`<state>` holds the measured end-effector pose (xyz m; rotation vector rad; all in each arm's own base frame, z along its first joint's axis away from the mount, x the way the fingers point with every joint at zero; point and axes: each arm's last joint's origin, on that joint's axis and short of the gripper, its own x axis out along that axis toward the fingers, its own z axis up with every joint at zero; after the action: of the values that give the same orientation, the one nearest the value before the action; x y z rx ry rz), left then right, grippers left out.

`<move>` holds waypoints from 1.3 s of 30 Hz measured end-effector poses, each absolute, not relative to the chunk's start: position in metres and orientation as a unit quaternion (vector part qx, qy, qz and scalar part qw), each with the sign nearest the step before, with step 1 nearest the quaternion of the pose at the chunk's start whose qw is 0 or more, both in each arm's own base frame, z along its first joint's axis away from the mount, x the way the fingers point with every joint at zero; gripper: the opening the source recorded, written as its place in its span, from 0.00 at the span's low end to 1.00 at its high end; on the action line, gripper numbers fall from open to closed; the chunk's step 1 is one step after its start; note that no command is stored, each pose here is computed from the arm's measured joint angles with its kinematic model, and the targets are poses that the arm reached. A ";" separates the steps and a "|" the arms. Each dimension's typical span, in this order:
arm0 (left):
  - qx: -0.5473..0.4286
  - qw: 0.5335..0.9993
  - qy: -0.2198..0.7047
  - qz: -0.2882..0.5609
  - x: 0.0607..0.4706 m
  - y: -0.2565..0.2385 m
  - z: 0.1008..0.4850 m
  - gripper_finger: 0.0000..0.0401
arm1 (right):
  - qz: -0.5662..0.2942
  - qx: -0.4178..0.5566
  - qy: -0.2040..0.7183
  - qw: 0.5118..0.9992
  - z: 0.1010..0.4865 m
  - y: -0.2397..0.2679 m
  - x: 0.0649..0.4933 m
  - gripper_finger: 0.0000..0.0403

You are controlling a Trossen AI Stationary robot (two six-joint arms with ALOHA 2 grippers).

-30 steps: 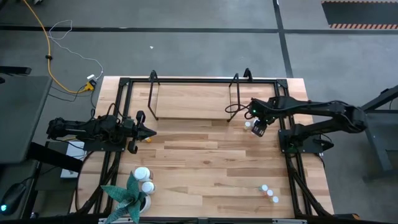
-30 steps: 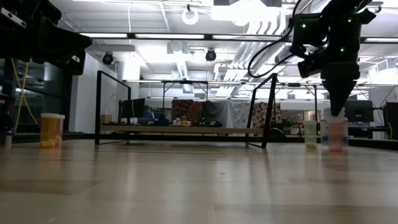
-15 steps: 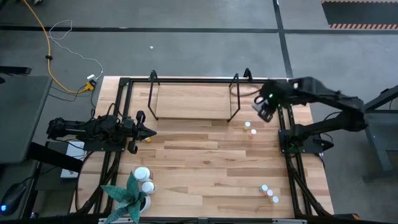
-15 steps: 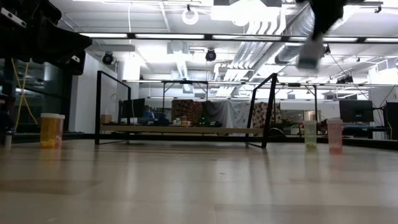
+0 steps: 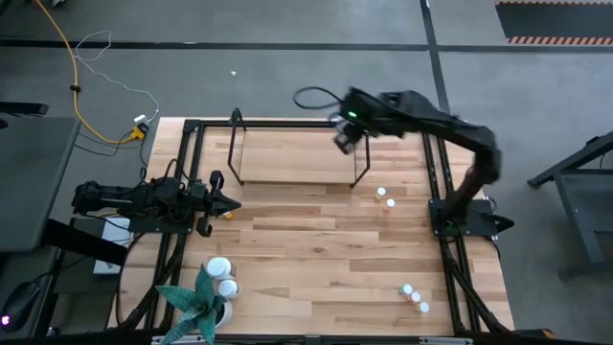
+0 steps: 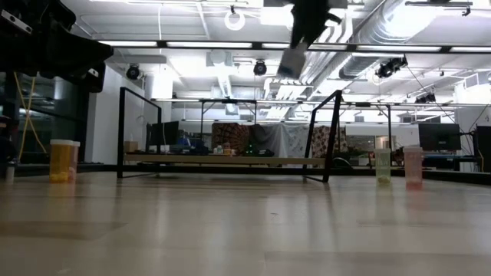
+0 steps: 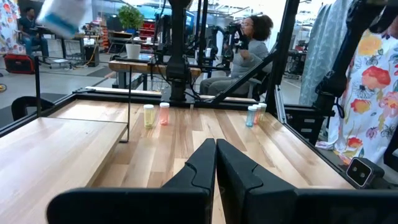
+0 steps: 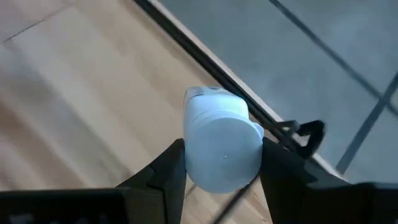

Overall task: Pick and place medicine bottles onto shelf by color
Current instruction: Put the white and blue pill bottle on the shelf

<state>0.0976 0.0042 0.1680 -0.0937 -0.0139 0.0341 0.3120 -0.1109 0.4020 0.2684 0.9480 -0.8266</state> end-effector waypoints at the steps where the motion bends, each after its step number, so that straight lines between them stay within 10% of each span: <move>1: -0.047 0.999 -0.007 0.017 0.098 0.004 0.168 0.01 | -0.391 0.140 0.447 0.792 0.395 -0.120 0.319 0.37; 11: -0.047 0.999 -0.007 0.017 0.098 0.004 0.168 0.01 | -0.427 0.253 0.532 0.686 0.314 -0.185 0.350 0.37; 39: -0.047 0.999 -0.007 0.017 0.098 0.004 0.168 0.01 | -0.546 0.394 0.463 0.576 0.253 -0.196 0.378 0.37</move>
<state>0.0976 0.0042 0.1679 -0.0937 -0.0134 0.0341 0.3784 -0.1957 0.2531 0.9228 1.0850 -1.2786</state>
